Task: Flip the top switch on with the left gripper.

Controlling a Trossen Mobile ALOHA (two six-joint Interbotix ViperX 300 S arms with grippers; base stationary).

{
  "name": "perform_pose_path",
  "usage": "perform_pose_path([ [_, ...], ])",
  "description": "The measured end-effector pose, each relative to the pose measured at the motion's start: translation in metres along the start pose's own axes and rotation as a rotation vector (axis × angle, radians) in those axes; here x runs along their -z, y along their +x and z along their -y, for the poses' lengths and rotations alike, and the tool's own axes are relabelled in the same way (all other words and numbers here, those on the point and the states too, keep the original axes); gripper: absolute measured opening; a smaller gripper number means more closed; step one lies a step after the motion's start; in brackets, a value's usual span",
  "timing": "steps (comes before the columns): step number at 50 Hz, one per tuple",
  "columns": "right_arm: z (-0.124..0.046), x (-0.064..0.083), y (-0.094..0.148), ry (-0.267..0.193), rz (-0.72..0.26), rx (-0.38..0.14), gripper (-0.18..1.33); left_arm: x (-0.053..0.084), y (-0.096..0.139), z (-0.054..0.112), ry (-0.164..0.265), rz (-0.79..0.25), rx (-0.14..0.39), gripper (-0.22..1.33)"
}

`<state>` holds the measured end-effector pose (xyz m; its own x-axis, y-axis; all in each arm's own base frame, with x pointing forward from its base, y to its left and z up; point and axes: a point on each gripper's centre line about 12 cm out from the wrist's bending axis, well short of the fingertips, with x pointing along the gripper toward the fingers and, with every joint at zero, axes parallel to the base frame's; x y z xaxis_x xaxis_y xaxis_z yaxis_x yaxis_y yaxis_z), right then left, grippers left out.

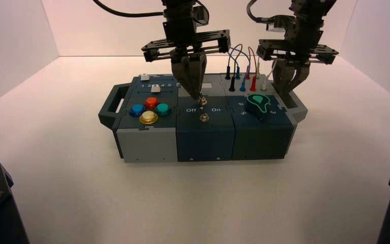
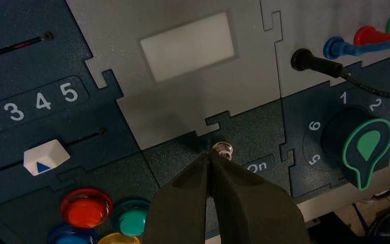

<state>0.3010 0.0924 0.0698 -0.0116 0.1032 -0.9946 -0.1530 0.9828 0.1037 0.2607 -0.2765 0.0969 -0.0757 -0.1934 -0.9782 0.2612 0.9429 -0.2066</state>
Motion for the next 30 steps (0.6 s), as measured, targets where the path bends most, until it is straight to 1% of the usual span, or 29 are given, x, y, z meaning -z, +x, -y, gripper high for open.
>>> perform_pose_path([
  [10,0.0,0.001,0.001,0.0,-0.003,0.0,-0.16,0.0,0.002,0.002,-0.009,-0.006,-0.003,-0.16],
  [17,0.001,0.0,0.001,-0.003,-0.004,0.003,-0.16,-0.001,0.006,0.005,-0.003,-0.015,-0.007,-0.16],
  [27,0.002,0.0,0.001,-0.005,-0.006,0.006,-0.16,-0.007,0.01,0.011,0.004,-0.034,-0.013,-0.16],
  [30,0.002,0.001,0.002,-0.006,-0.009,0.008,-0.16,-0.012,0.009,0.014,0.003,-0.018,-0.004,-0.16],
])
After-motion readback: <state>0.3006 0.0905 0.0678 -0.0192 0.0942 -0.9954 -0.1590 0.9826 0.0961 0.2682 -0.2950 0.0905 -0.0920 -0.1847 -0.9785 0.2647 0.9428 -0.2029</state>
